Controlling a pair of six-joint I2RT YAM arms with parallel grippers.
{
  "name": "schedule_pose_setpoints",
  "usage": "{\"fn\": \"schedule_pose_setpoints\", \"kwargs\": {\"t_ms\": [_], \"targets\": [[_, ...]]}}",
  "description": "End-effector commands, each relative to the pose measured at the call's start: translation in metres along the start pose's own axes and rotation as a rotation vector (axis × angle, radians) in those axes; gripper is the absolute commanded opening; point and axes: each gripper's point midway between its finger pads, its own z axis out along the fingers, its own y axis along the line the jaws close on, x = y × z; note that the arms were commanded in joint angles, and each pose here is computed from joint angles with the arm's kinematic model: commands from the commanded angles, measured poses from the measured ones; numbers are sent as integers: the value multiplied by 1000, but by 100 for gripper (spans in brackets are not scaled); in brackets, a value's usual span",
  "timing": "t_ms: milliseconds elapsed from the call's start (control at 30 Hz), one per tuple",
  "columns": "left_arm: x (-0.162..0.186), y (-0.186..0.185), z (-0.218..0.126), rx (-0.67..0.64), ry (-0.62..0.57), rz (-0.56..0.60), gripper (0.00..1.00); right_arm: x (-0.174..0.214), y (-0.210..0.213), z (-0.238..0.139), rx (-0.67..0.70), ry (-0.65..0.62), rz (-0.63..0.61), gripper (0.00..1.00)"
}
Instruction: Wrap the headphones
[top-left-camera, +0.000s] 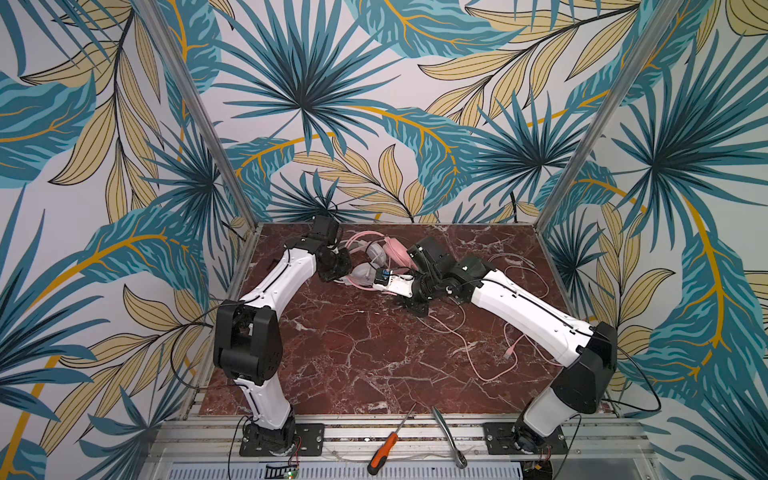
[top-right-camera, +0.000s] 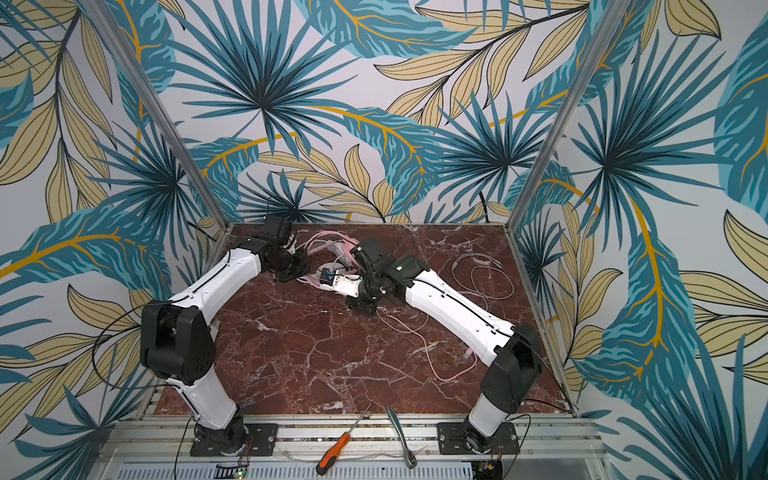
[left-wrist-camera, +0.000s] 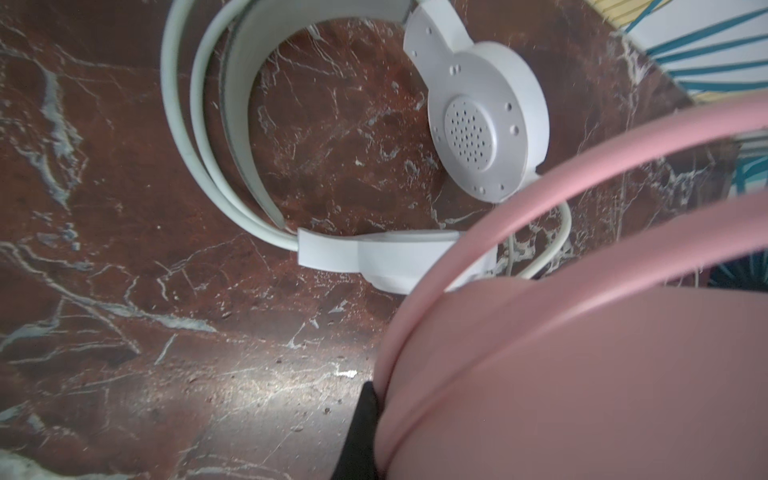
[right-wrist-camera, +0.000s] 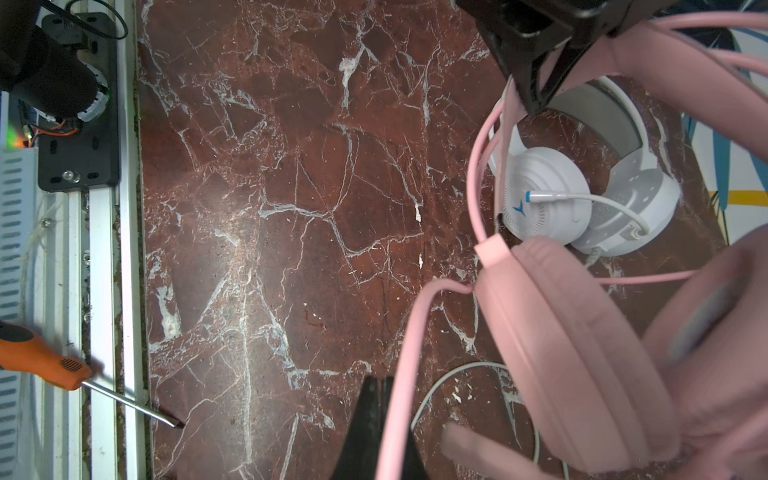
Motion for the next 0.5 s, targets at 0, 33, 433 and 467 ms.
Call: {"fn": "schedule_pose_setpoints", "kwargs": {"t_ms": [0,33,433,467], "targets": [[-5,-13,-7,-11,-18,85,0,0,1,-6,-4,32,-50,0],[-4,-14,-7,-14,-8,94,0,-2,0,-9,1,34,-54,0],[14,-23,-4,-41,52,220,0,-8,-24,-11,91,76,-144,0],[15,-23,-3,-51,54,227,0,-10,-26,-12,95,81,-148,0]]}}
